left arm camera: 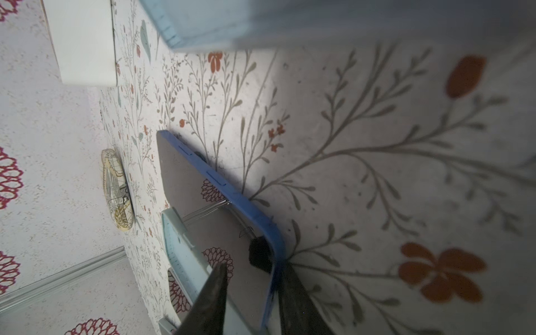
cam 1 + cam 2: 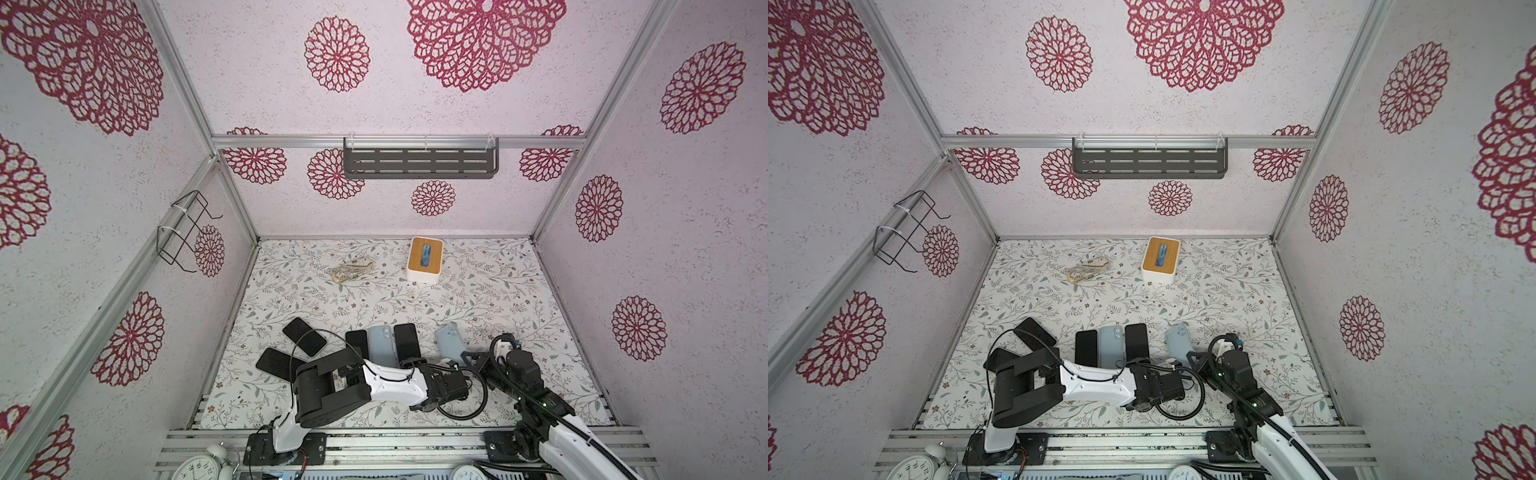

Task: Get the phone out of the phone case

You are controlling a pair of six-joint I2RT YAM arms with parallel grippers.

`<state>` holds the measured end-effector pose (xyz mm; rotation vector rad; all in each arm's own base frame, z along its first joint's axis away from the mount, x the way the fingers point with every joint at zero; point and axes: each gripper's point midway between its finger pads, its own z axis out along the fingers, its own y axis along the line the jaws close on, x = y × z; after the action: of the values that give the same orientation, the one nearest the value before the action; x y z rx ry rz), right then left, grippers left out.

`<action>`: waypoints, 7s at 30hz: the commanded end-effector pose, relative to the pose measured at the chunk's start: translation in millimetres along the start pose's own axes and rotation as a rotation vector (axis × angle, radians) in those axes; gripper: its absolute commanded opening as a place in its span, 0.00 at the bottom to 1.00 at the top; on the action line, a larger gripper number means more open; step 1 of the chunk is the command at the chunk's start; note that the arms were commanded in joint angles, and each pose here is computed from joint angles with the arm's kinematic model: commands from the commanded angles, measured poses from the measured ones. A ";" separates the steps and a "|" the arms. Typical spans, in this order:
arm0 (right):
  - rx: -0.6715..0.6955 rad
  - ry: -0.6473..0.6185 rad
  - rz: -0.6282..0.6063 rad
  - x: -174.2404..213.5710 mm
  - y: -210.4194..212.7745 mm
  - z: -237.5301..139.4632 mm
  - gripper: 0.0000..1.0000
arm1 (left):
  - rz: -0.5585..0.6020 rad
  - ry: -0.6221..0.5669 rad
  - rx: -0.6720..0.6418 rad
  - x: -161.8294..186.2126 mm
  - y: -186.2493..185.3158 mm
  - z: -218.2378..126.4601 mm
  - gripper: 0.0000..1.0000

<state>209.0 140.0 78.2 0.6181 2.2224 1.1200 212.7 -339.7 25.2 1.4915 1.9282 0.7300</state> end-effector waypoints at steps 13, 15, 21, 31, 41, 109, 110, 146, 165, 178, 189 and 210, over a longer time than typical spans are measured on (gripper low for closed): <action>-0.086 -0.047 0.000 -14.8 20.1 11.1 0.00 | -0.355 -0.188 -0.016 -0.7 68.1 -71.5 0.98; -0.082 -0.049 -0.006 -16.8 21.2 15.3 0.00 | -0.419 -0.218 -0.012 9.8 78.3 -79.7 0.97; -0.074 -0.036 -0.014 -18.9 25.0 33.4 0.00 | -0.651 -0.242 0.000 59.6 106.8 -84.3 0.97; -0.024 -0.057 -0.051 -14.3 27.1 58.5 0.00 | -1.052 -0.339 0.070 113.4 156.0 -101.4 0.97; 0.012 -0.063 -0.054 0.1 20.3 78.8 0.00 | -1.142 -0.336 0.055 122.6 180.3 -114.9 0.97; -0.051 0.171 -0.593 38.0 118.3 43.6 0.99 | -2.087 0.507 0.262 309.4 152.9 93.6 0.97; -0.055 0.172 -0.595 38.6 119.2 44.1 0.99 | -2.087 0.517 0.265 309.8 151.6 95.6 0.97; -0.152 0.205 -0.618 44.8 165.6 77.3 0.99 | -1.869 0.902 0.274 320.7 124.5 117.8 0.98; -0.234 0.260 -0.606 60.5 192.0 93.4 0.99 | -1.877 0.861 0.374 307.8 121.4 119.0 0.66; -0.331 0.465 -0.559 133.4 217.8 157.2 0.97 | -1.979 0.711 0.584 286.6 103.6 124.7 0.48; -0.346 0.536 -0.531 170.0 224.8 211.8 0.89 | -2.007 0.601 0.652 273.4 110.8 117.7 0.44; -0.365 0.576 -0.471 199.7 224.4 264.9 0.61 | -2.020 0.483 0.721 259.7 116.7 104.6 0.40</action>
<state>275.1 528.0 67.7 -0.4035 2.3617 1.4728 342.0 -51.2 26.5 -0.8827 2.7172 -0.6711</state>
